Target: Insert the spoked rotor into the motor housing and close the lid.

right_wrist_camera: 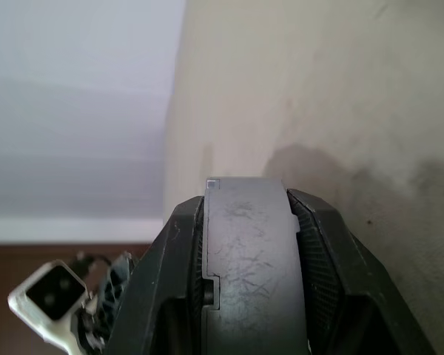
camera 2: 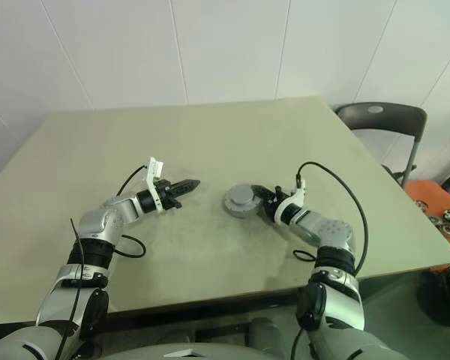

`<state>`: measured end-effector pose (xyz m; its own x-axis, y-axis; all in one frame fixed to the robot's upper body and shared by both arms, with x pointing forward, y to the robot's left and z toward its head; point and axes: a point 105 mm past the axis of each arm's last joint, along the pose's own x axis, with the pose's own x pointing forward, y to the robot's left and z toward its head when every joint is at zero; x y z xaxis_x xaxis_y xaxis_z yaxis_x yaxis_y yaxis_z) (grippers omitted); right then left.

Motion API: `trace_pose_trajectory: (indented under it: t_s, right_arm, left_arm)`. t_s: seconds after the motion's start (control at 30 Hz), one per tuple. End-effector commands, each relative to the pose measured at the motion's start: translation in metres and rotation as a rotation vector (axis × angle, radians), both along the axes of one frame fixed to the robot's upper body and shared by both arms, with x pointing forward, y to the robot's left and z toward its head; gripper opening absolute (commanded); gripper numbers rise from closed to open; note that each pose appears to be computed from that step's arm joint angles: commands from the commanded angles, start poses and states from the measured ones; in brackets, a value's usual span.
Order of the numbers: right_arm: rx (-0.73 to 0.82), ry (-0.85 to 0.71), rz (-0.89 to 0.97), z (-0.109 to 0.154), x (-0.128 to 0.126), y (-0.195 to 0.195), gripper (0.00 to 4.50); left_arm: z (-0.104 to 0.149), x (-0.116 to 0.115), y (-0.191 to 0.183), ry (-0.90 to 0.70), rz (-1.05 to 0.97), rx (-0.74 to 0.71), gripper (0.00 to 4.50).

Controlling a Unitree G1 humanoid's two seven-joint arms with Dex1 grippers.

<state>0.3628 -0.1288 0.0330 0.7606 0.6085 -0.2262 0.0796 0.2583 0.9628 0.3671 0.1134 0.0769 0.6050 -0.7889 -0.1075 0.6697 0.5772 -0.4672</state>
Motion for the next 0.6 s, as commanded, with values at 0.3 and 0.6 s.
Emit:
trace_pose_trajectory:
  t_s: [0.3, 0.6]
  right_arm:
    - [0.119, -0.024, -0.026, 0.015, 0.003, 0.021, 1.26]
    - [0.169, -0.174, -0.041, 0.057, 0.015, 0.022, 1.26]
  left_arm:
    - [0.015, 0.005, -0.009, -0.026, -0.025, -0.047, 0.0]
    - [0.014, 0.008, -0.014, -0.014, -0.029, -0.075, 0.0]
